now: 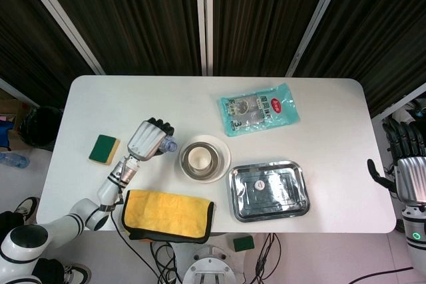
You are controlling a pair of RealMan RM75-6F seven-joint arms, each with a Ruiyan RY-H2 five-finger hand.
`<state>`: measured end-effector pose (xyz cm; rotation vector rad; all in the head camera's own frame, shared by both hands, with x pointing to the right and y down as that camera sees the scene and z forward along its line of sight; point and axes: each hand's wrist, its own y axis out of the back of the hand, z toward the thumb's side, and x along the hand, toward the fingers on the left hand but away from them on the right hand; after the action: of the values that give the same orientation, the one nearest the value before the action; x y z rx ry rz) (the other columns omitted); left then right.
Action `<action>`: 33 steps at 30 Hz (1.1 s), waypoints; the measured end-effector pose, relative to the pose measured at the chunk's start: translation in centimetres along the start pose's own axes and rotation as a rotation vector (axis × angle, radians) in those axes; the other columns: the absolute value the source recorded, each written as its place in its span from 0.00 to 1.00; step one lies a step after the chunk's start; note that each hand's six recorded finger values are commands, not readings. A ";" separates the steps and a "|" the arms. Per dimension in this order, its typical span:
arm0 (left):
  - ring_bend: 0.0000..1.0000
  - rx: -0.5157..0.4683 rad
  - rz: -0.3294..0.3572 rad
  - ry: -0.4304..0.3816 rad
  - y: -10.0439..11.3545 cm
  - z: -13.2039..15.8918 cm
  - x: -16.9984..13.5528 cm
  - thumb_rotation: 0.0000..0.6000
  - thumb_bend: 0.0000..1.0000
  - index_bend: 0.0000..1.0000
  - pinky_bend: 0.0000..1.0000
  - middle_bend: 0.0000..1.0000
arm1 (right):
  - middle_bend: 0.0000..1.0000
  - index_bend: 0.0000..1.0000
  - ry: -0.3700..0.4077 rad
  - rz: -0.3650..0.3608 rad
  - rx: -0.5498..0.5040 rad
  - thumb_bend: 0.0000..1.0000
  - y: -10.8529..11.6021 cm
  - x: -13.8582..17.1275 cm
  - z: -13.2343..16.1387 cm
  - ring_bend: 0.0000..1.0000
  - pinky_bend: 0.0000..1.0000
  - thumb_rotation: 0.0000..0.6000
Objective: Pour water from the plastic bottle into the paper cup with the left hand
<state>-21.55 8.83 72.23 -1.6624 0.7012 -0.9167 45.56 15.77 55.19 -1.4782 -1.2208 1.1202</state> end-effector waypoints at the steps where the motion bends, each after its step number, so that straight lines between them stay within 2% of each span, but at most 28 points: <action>1: 0.54 0.016 0.003 -0.006 0.0 0.1 0.0 1.00 0.40 0.72 0.67 0.68 | 0.00 0.00 0.000 0.000 -0.001 0.36 0.0 0.0 0.0 0.00 0.00 1.00; 6: 0.54 0.110 0.020 -0.050 0.1 1.1 0.0 1.00 0.40 0.72 0.67 0.69 | 0.00 0.00 0.002 0.001 -0.004 0.36 -0.1 0.0 0.0 0.00 0.00 1.00; 10: 0.54 0.129 0.014 -0.066 0.0 1.7 0.1 1.00 0.40 0.72 0.67 0.69 | 0.00 0.00 -0.001 0.003 -0.007 0.36 -0.1 0.1 -0.1 0.00 0.00 1.00; 20: 0.54 0.177 -0.049 -0.095 -1.3 2.8 1.1 1.00 0.40 0.72 0.67 0.69 | 0.00 0.00 -0.002 -0.001 -0.009 0.36 0.0 0.0 -0.4 0.00 0.00 1.00; 33: 0.54 0.309 -0.072 -0.130 -2.4 3.4 2.2 1.00 0.41 0.72 0.67 0.69 | 0.00 0.00 -0.005 0.004 -0.009 0.36 -0.1 0.0 -0.5 0.00 0.00 1.00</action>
<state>-17.46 9.39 74.51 -1.4627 0.3911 -0.9087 46.04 15.71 55.44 -1.4859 -1.2279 1.1234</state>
